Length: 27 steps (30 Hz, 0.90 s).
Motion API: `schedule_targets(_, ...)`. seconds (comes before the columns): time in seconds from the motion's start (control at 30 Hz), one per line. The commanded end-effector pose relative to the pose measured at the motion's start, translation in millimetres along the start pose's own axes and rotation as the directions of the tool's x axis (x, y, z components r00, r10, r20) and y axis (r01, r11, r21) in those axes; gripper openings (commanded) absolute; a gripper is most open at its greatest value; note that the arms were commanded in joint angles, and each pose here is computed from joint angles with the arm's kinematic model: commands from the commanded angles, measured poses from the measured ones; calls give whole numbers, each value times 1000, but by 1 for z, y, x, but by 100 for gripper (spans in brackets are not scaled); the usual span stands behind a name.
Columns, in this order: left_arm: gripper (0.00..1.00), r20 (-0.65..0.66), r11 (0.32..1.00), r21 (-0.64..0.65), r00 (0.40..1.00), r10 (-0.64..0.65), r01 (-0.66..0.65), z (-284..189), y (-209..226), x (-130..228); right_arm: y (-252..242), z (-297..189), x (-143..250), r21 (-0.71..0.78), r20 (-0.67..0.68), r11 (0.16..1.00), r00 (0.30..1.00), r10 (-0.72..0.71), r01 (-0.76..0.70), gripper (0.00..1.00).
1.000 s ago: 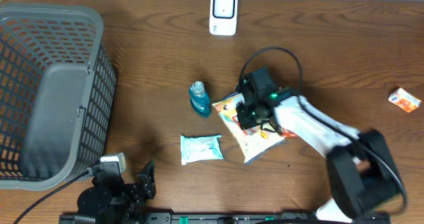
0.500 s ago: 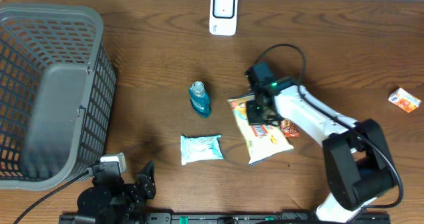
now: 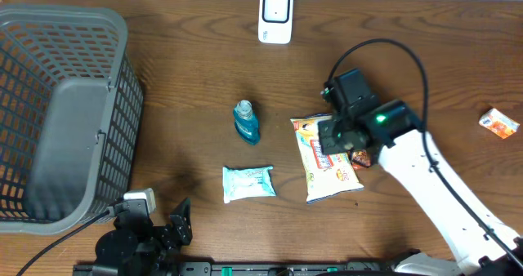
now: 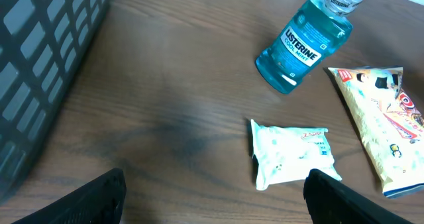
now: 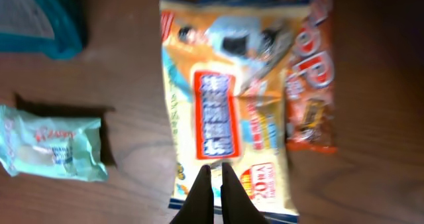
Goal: Scan the item barcode
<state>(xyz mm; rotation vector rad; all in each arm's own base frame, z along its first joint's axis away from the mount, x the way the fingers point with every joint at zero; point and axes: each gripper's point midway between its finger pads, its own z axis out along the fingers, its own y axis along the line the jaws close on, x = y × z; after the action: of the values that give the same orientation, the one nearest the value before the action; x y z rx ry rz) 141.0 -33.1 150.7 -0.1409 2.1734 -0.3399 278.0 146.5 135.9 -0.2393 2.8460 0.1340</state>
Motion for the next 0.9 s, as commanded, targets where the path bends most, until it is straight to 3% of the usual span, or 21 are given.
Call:
schedule_targets(0.0,86,-2,1000,1,1000,10,-10,0,0,1,7,30,30,9,-86,1000,996,22,-21,1)
schedule_targets(0.2,86,-2,1000,1,1000,10,-10,0,0,1,-14,88,77,142,-126,962,960,249,-231,1)
schedule_targets(0.33,86,-2,1000,1,1000,10,-10,0,0,1,-20,102,89,155,-128,954,952,277,-257,1)
schedule_targets(0.57,86,-2,1000,1,1000,10,-10,0,0,1,-24,95,73,183,-77,954,964,255,-238,1)
schedule_targets(0.73,86,-2,1000,1,1000,10,-10,0,0,1,-14,65,44,168,-65,969,979,195,-182,2)
schedule_targets(0.87,86,-2,1000,1,1000,10,-10,0,0,1,1,36,17,135,-28,978,986,165,-160,21)
